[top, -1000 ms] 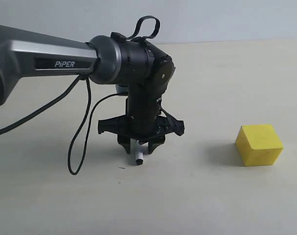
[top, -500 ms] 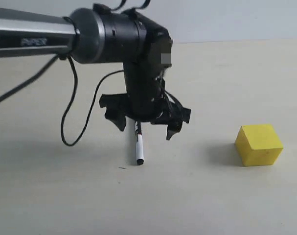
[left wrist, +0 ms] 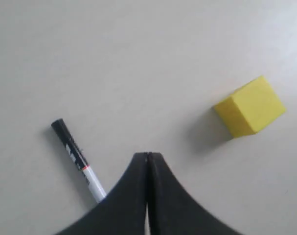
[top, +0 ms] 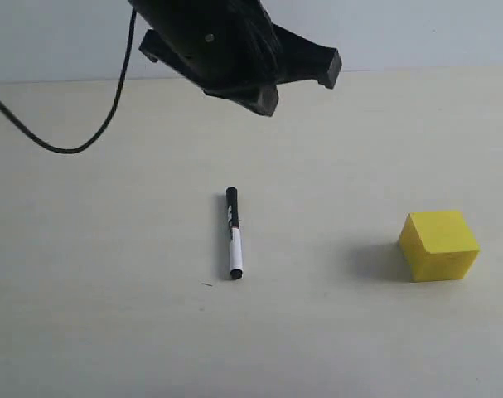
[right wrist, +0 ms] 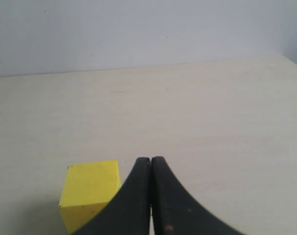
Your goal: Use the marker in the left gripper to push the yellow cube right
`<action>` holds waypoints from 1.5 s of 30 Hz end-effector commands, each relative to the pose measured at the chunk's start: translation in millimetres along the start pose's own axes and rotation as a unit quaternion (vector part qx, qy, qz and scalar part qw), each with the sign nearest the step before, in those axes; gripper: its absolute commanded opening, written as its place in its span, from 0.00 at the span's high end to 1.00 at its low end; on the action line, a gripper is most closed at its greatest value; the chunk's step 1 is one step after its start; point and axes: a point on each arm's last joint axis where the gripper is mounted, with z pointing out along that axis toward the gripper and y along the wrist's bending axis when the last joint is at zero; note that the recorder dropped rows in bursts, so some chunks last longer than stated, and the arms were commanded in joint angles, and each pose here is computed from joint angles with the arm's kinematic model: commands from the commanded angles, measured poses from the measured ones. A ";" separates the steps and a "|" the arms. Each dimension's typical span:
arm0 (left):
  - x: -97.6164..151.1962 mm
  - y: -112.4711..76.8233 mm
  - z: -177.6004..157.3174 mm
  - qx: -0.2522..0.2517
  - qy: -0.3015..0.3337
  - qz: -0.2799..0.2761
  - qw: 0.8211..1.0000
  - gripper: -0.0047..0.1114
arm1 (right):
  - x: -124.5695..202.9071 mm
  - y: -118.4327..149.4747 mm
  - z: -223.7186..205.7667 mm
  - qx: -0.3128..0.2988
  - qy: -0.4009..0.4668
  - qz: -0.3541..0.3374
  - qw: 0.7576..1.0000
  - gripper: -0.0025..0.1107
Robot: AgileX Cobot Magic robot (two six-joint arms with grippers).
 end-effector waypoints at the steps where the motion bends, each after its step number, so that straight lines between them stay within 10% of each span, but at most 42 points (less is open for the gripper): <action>1: 14.3 5.1 -26.8 0.037 -0.122 0.007 0.992 0.96 | 0.6 -0.2 0.0 0.001 -0.003 -0.002 1.000 0.98; 13: 112.8 91.3 -73.5 0.036 -0.414 -0.043 0.908 0.96 | 0.6 -0.2 0.0 0.001 -0.003 -0.002 1.000 0.98; 20: 170.0 134.7 -91.0 -0.060 -0.431 -0.080 0.897 0.96 | 0.6 -0.2 0.0 0.001 -0.003 -0.002 1.000 0.98; 38: 183.1 139.4 -97.7 -0.076 -0.446 -0.085 0.888 0.96 | 0.6 -0.2 0.0 0.001 -0.003 -0.002 1.000 0.98; 45: 197.1 144.2 -106.1 -0.147 -0.424 -0.004 0.894 0.96 | 0.6 -0.2 0.0 0.001 -0.003 -0.002 1.000 0.98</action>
